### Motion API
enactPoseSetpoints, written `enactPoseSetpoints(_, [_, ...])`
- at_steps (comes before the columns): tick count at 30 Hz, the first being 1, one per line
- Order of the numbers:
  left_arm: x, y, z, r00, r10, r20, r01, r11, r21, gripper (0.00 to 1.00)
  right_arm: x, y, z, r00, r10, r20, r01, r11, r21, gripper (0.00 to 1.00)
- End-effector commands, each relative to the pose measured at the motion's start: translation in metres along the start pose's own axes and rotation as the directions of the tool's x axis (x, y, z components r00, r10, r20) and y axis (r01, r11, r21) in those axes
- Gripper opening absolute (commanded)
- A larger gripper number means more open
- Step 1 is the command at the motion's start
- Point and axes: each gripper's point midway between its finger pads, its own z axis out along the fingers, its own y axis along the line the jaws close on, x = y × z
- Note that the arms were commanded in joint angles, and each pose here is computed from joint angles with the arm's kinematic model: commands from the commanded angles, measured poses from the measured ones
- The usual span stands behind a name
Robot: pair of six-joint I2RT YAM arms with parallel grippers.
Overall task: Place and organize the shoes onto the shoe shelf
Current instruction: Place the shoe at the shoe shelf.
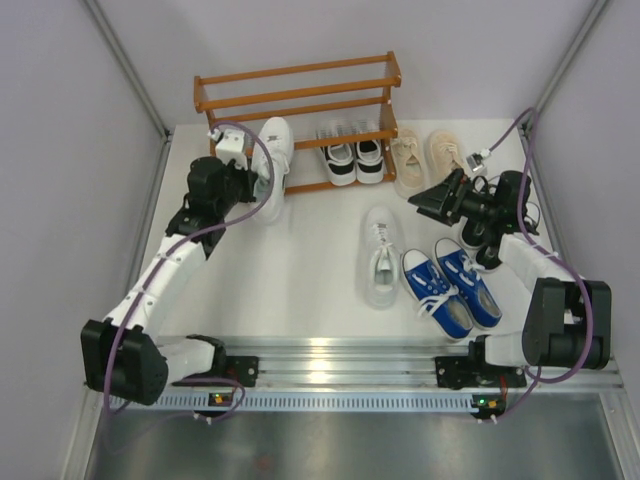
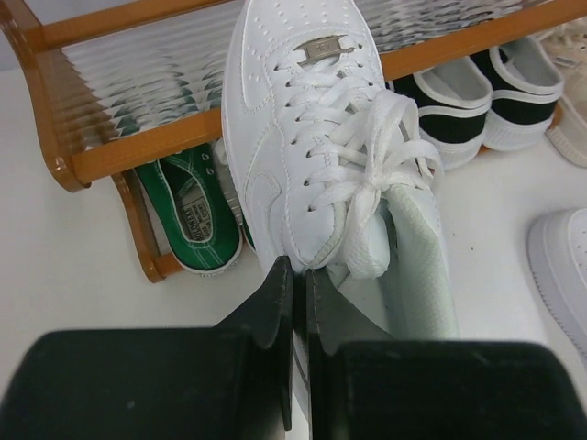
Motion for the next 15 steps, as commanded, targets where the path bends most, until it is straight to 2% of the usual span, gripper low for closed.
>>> enactPoseSetpoints(1, [-0.095,0.009,-0.001,0.960,-0.027,0.278,0.023,1.000,0.017,0.00,-0.021,0.027,-0.006,0.993,-0.109,0.050,0.112,0.992,-0.058,0.99])
enactPoseSetpoints(5, [-0.102,0.033,0.008,0.954,-0.039,0.297,0.047,0.999,-0.020,0.00,-0.021,0.027,-0.007,0.993,-0.106,0.049,0.108,0.992,-0.058,0.99])
enactPoseSetpoints(15, [-0.123,0.060,0.021,0.932,-0.045,0.360,0.078,0.994,-0.077,0.00,-0.022,0.022,-0.006,0.994,-0.098,0.047,0.100,0.993,-0.055,0.99])
